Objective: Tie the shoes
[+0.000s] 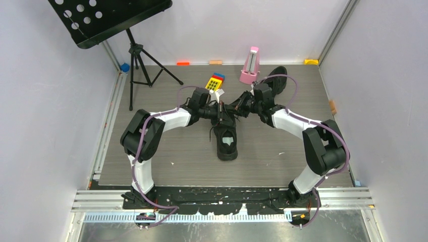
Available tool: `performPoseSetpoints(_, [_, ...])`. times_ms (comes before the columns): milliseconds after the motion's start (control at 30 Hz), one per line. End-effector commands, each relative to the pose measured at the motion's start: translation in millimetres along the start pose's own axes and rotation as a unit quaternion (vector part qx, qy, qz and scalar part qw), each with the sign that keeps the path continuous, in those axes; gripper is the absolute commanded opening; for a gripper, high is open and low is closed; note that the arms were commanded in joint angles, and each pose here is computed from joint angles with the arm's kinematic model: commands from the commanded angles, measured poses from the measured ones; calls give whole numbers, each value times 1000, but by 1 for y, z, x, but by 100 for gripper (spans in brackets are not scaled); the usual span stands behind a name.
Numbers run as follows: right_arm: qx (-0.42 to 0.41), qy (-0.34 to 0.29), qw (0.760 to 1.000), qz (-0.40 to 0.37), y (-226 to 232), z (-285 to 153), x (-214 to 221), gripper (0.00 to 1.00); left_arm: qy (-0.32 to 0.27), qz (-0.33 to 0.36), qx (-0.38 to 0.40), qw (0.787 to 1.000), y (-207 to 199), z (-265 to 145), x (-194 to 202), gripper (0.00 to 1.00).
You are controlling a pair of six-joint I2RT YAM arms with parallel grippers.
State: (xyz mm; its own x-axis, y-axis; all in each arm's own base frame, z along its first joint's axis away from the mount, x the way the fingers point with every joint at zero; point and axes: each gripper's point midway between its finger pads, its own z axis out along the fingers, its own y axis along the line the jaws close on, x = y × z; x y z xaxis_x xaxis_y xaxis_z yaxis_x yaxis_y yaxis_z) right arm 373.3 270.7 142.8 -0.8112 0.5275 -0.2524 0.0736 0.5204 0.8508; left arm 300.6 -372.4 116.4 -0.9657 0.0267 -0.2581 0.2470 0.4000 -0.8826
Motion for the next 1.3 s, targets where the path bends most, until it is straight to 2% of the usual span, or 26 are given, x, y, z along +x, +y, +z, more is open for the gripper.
performPoseSetpoints(0, [-24,-25,999,-34,25,-3,-16,8,8,-12,2,1000,8,-4,5,0])
performPoseSetpoints(67, [-21,-26,999,-37,24,-4,-17,16,7,-11,4,1000,8,-5,4,0])
performPoseSetpoints(133, [-15,-29,998,-47,24,-7,-17,17,7,-12,8,1000,8,-5,4,0])
performPoseSetpoints(233, [-3,-36,998,-58,23,-12,-21,24,5,-13,13,1000,7,-6,3,0])
performPoseSetpoints(333, [3,-43,997,-67,24,-20,-24,39,4,-14,11,1000,8,-7,3,0])
performPoseSetpoints(467, [15,-55,995,-77,22,-29,-30,54,3,-14,9,1000,10,-7,3,0])
performPoseSetpoints(567, [31,-50,995,-80,14,-35,-30,60,3,-14,9,1000,9,-7,2,0])
performPoseSetpoints(700, [32,-57,995,-76,8,-49,-34,59,-1,-15,9,1000,8,-8,0,0])
performPoseSetpoints(967, [53,-38,994,-90,-24,-77,-10,40,-10,-19,6,1000,7,-9,-3,0])
performPoseSetpoints(1100, [43,0,995,-89,-41,-80,16,40,-17,-23,4,1000,9,-10,-6,0])
performPoseSetpoints(1267, [13,12,996,-87,-46,-77,29,45,-21,-27,12,999,7,-9,-8,0])
